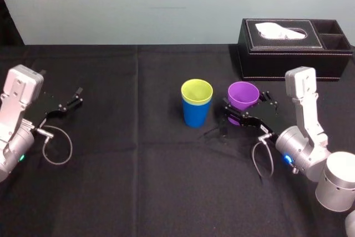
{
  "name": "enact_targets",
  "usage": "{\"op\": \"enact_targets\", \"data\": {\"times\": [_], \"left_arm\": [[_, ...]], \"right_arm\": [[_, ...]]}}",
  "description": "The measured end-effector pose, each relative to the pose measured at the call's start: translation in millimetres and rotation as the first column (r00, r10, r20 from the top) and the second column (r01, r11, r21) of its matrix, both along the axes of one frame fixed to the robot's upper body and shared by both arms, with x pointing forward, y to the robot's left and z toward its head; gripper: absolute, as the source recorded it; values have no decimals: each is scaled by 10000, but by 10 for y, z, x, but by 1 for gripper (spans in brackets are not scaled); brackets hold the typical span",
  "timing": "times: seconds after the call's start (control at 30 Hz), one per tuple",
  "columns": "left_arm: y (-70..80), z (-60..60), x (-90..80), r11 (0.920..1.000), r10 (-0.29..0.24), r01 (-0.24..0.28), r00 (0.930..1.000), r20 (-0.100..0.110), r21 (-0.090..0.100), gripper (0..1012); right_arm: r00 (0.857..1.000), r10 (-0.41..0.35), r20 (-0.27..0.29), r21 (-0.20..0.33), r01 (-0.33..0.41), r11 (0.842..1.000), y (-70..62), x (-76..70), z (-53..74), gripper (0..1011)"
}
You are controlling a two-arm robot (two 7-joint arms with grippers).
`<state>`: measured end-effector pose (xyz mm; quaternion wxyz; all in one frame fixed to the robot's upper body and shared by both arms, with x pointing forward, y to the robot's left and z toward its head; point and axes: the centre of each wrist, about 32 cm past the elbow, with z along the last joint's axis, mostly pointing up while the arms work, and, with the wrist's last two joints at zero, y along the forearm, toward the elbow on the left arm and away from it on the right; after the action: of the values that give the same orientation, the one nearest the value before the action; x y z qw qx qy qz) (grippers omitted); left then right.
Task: Stack the three plastic cups sequentially using one hand.
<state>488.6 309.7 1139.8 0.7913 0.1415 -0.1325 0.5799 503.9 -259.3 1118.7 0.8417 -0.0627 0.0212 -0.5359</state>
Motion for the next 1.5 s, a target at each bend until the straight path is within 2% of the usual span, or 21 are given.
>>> {"op": "enact_targets", "data": {"times": [0.13,0.23,0.47,0.77,0.83,0.87,0.93,1.17,1.2,1.4,1.5], "left_arm": [[0,0,0,10000,1,-1,10000,-1,-1,1012],[0,0,0,10000,0,0,10000,0,0,1012],[0,0,0,10000,1,-1,10000,-1,0,1011],[0,0,0,10000,1,-1,10000,0,0,1011],[0,0,0,10000,0,0,10000,-1,0,1011],[0,0,0,10000,0,0,10000,-1,0,1011],[0,0,0,10000,0,0,10000,-2,0,1011],[0,0,0,10000,1,-1,10000,-1,0,1011],[0,0,0,10000,0,0,10000,-2,0,1011],[0,0,0,10000,1,-1,10000,-2,-1,1011],[0,0,0,10000,0,0,10000,-1,0,1011]], "right_arm": [[10000,-3,-13,-3,3,10000,-4,-5,-2,1003],[10000,-5,-17,-2,5,10000,-6,-7,-2,965],[10000,-5,-18,3,5,10000,-8,-10,0,784],[10000,10,-5,-8,-10,10000,-14,-17,15,734],[10000,37,58,-2,-37,10000,-34,-27,96,728],[10000,37,58,-2,-37,10000,-34,-27,96,728],[9999,104,68,43,-104,9999,-52,-28,228,728],[9991,372,194,5,-373,9993,-56,-44,498,729],[9984,506,245,-2,-506,9987,-46,-50,569,728],[9942,957,488,-26,-957,9954,26,-61,810,728],[9917,1130,605,-12,-1132,9936,63,-61,887,728]]}}
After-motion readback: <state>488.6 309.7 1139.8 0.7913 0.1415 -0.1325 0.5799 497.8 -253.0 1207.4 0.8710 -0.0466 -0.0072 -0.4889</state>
